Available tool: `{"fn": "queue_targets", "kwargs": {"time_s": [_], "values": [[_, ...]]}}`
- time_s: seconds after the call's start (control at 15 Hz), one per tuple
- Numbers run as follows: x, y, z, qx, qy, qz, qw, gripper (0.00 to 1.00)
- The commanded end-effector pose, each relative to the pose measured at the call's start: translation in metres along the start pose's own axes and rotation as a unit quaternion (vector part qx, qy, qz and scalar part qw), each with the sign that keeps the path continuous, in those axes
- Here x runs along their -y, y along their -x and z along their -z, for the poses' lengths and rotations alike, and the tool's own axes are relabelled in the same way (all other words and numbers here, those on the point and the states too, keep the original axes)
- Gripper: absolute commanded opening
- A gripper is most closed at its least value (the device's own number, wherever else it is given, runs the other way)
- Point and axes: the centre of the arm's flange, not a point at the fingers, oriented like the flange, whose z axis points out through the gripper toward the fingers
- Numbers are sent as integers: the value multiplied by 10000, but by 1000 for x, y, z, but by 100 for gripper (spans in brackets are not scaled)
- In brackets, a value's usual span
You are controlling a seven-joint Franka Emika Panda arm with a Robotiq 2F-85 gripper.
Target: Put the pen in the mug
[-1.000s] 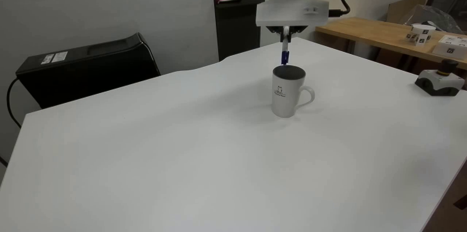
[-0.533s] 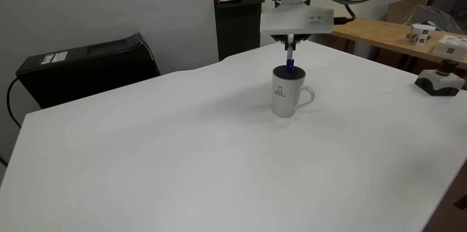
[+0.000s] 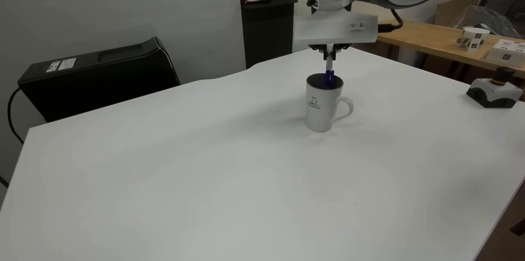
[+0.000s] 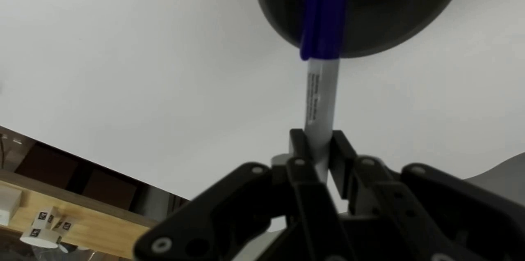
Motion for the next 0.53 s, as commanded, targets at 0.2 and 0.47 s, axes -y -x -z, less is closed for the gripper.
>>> {"fn": "queue_targets", "kwargs": {"time_s": [0.2, 0.47], "values": [[1, 28, 14, -79, 150, -6, 9999, 5], [5, 41, 15, -123, 222, 83, 9996, 5]]}}
